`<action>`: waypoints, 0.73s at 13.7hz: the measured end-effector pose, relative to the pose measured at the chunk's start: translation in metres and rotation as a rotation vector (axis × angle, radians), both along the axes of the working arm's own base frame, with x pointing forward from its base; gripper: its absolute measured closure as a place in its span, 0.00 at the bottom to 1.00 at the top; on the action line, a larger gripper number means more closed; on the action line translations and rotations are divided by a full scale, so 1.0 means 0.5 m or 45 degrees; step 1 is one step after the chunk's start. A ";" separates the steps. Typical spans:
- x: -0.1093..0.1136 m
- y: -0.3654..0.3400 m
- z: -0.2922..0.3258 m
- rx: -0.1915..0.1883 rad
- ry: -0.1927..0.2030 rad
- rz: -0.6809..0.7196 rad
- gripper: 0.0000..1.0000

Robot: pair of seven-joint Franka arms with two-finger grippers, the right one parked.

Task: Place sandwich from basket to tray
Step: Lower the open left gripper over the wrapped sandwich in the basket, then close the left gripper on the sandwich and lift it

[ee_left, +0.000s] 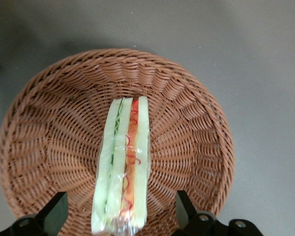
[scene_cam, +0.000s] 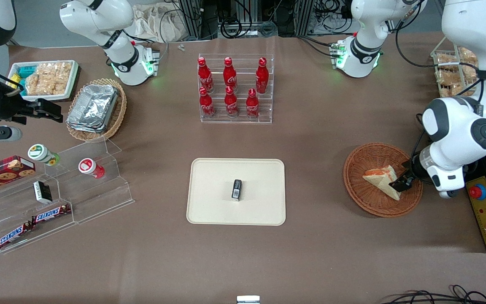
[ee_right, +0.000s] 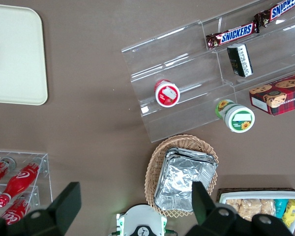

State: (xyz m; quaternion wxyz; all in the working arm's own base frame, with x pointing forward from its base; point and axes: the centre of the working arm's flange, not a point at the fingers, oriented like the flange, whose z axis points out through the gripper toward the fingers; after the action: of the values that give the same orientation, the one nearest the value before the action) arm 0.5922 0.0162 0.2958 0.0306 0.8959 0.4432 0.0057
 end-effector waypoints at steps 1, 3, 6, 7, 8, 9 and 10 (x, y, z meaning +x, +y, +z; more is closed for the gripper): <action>-0.005 0.000 -0.018 -0.001 0.005 0.006 0.01; -0.015 0.000 -0.045 -0.002 0.015 0.011 0.01; -0.021 -0.001 -0.058 -0.003 0.024 0.012 0.03; -0.022 -0.002 -0.059 -0.004 0.026 0.011 0.03; -0.022 -0.004 -0.061 -0.005 0.028 0.013 0.11; -0.023 -0.006 -0.062 -0.006 0.031 0.023 0.21; -0.024 -0.009 -0.063 -0.007 0.033 0.034 0.33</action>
State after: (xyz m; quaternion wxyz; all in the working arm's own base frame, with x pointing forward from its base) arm 0.5803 0.0118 0.2643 0.0272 0.8898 0.4555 -0.0065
